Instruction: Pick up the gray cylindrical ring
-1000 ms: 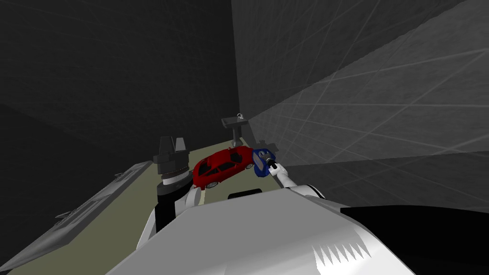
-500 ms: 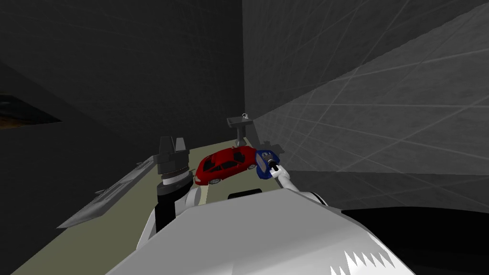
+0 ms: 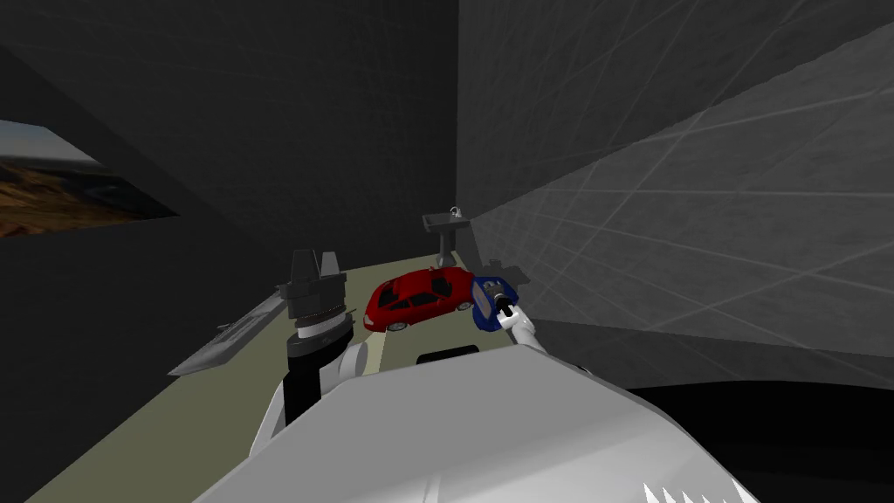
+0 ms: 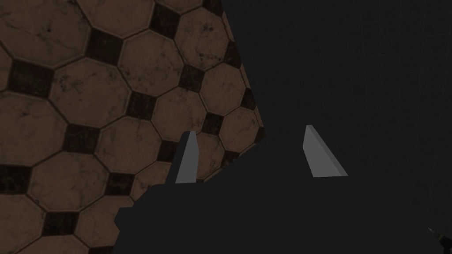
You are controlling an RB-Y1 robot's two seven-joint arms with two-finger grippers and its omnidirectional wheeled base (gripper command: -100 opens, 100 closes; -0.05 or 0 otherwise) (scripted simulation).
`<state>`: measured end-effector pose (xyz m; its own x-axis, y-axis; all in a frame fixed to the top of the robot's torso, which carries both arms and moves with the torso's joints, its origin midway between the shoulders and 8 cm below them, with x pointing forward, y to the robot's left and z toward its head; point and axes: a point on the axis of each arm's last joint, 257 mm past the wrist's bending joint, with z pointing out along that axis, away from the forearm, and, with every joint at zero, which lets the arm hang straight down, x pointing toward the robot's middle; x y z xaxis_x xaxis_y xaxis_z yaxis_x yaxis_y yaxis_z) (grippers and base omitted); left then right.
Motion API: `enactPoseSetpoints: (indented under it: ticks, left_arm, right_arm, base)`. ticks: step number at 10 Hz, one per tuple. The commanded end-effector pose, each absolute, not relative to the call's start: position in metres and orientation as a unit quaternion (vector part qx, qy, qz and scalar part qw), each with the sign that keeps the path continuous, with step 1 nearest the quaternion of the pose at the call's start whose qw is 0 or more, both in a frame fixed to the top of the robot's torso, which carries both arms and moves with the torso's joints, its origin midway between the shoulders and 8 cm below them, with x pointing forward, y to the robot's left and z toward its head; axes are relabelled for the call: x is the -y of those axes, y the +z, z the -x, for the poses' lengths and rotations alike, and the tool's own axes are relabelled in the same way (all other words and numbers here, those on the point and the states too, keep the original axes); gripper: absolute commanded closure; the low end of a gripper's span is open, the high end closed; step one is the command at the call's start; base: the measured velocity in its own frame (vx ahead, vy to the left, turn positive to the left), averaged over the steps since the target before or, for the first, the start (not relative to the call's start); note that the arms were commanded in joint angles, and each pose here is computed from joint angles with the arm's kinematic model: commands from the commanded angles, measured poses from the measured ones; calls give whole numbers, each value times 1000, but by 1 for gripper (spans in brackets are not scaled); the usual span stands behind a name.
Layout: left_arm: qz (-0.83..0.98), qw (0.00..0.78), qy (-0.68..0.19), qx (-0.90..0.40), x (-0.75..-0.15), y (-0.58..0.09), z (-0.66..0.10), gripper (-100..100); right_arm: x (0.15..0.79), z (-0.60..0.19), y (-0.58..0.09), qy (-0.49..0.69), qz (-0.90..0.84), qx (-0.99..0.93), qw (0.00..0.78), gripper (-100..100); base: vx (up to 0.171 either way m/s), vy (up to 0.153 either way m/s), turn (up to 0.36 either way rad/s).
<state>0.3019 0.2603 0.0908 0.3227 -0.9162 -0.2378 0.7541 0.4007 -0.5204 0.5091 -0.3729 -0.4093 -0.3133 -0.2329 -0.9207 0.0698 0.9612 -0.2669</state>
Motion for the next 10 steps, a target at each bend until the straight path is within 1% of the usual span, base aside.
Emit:
enactPoseSetpoints:
  ticks: [1,4,7,8,10]
  left_arm:
    - [160,797,-524,-254,-260,91,-302,0]
    - [160,797,-524,-254,-260,91,-302,0]
    - [160,797,-524,-254,-260,91,-302,0]
    - [160,797,-524,-254,-260,91,-302,0]
    - [160,797,-524,-254,-260,91,-302,0]
  right_arm:
    - [379,-504,-411,-135,47,-801,581,-100]
    - [405,-483,-412,-155,19,-803,575,-100]
    - [418,-471,-414,-169,12,-805,569,-100]
    - [433,-458,-414,-181,-4,-805,565,-100]
    - [432,-461,-415,-180,0,-806,565,-100]
  base:
    - [3,-21,84]
    - [1,-22,183]
    - [2,-21,116]
    - [0,-22,223]
    - [-1,-16,48]
